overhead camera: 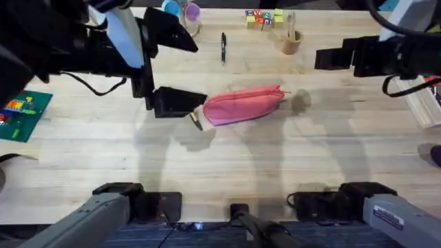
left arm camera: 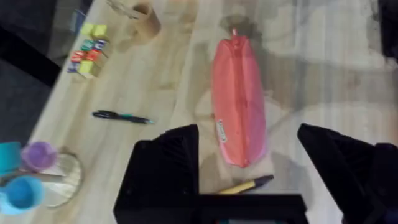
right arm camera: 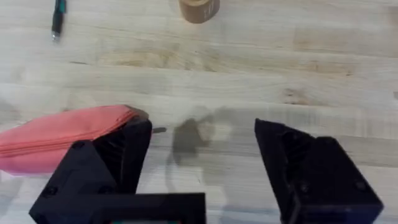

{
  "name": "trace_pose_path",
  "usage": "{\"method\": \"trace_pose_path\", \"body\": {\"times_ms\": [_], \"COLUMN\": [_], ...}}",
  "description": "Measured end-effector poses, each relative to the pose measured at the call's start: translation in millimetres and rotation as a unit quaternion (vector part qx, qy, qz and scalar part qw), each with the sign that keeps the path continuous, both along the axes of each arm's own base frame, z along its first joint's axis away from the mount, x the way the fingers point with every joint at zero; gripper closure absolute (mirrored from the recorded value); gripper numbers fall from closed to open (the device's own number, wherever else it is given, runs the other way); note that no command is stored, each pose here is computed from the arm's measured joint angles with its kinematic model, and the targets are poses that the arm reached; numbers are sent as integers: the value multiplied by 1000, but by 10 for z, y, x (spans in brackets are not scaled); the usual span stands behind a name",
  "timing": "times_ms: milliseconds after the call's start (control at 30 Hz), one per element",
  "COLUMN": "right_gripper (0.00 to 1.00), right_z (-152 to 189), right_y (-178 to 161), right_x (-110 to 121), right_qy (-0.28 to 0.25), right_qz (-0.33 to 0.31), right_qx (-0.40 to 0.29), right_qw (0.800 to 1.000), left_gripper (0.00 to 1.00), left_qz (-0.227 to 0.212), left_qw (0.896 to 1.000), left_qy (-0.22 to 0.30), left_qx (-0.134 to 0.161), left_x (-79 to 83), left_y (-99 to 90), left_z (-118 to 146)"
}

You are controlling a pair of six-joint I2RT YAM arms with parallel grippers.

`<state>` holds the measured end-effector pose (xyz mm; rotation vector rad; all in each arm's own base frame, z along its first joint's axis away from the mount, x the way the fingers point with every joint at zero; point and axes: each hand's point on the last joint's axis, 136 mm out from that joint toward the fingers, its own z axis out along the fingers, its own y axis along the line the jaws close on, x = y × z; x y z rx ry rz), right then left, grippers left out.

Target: Unzip the bag, pick up the pens from the table one at a time and place them inside, then zip the bag closed.

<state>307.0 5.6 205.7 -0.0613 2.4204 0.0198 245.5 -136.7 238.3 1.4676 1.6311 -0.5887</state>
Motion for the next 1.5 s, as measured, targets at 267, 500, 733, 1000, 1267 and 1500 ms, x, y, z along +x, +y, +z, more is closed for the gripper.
{"method": "trace_pose_path", "body": {"times_ms": [267,500,733,1000,1267,1500], "right_gripper": [6,6,6,6,6,6], "right_z": [0,0,0,0,0,0], "right_y": [0,0,0,0,0,0], "right_x": [0,0,0,0,0,0], "right_qy": [0,0,0,0,0,0], "right_qz": [0,0,0,0,0,0], "right_qx": [0,0,0,0,0,0], "right_qw": [1000,1000,1000,1000,1000,1000], "left_gripper": [7,6,7,7,18,219], "left_qz": [-27,-39,-43,-69,-81,-81], "left_qw": [993,982,968,961,962,963], "left_qy": [115,183,245,263,254,251], "left_qx": [8,27,38,48,50,48], "left_x": [118,185,208,204,191,209], "left_y": [-139,-205,-215,-373,-446,-452], "left_z": [-528,-953,-1330,-1600,-1596,-1592]}}
